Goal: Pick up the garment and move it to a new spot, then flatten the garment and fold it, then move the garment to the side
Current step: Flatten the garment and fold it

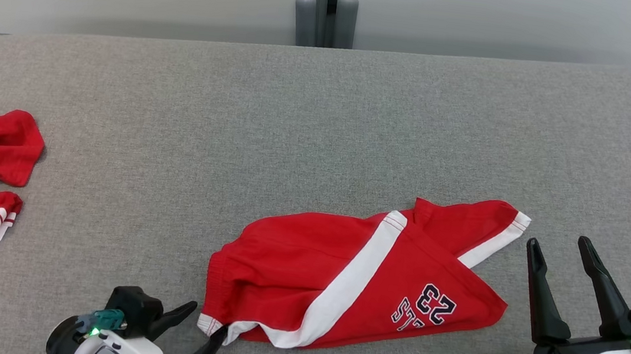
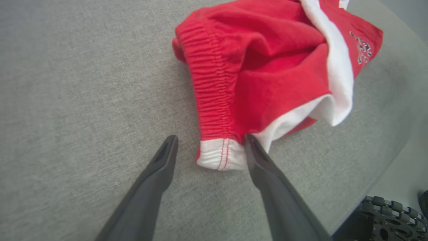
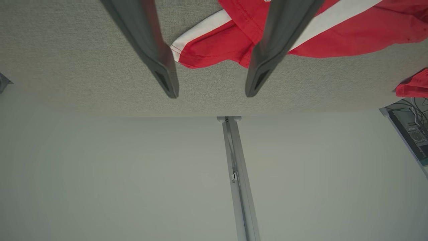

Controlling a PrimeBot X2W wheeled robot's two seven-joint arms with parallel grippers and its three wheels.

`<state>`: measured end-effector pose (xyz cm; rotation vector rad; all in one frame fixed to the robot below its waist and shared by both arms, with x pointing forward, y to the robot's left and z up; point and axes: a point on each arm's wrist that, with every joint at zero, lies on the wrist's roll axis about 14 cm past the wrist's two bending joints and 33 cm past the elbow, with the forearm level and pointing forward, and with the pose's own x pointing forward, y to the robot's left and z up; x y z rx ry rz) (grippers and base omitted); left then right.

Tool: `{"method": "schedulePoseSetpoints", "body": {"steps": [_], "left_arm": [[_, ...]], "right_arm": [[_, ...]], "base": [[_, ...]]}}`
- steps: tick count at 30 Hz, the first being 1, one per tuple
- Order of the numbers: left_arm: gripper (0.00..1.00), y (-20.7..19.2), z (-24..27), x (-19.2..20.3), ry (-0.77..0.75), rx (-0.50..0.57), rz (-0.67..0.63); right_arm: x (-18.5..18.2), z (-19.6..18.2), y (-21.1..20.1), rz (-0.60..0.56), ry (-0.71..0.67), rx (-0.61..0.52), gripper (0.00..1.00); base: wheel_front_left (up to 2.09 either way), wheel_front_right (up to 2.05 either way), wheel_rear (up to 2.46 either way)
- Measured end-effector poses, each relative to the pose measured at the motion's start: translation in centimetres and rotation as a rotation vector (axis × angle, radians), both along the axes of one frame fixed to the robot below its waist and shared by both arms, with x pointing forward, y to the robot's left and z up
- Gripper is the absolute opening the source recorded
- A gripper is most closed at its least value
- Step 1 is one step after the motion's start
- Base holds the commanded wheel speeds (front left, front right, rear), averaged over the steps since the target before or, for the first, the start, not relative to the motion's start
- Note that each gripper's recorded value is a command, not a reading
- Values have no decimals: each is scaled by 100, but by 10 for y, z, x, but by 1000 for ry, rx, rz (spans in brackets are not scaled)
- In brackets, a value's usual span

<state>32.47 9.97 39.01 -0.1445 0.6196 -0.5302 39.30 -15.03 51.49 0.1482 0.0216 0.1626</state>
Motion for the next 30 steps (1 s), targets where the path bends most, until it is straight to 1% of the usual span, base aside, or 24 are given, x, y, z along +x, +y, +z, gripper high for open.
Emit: {"method": "schedulePoseSetpoints", "body": {"steps": [1,2,3,4,6,11,13,16,20,21,24,27,30], "left_arm": [[100,-1,1,0,-1,-7,-2],[46,-2,1,0,-2,-7,-5],[46,-2,0,0,0,-6,-10],[1,-3,1,0,-2,-12,-12],[0,-4,2,1,-6,-14,-20],[0,-5,16,15,-70,-22,-28],[0,-3,20,21,-88,-17,-27],[0,0,27,29,-119,-13,-21],[0,3,31,37,-146,-10,-6],[0,3,31,37,-146,-10,-6],[0,5,31,42,-156,-5,4],[0,7,31,46,-160,-6,12],[0,8,30,50,-166,-3,17]], "right_arm": [[0,-1,-1,-1,2,0,100],[0,-2,0,3,9,-2,100],[1,-3,1,8,12,0,100],[2,-4,3,19,17,3,100],[8,-1,8,47,15,2,100],[30,-3,17,134,37,-35,100],[42,-7,23,185,53,-70,100],[53,-19,43,291,99,-109,100],[57,-45,74,442,185,-175,100],[57,-45,74,442,185,-175,100],[54,-65,93,542,246,-211,100],[50,-82,104,617,305,-236,100],[51,-95,108,654,346,-258,100]], "base": [[0,0,0],[0,0,0],[0,0,0],[0,0,0],[0,0,0],[0,0,0],[0,0,0],[0,0,0],[0,0,0],[0,0,0],[0,0,0],[0,0,0],[0,0,0]]}}
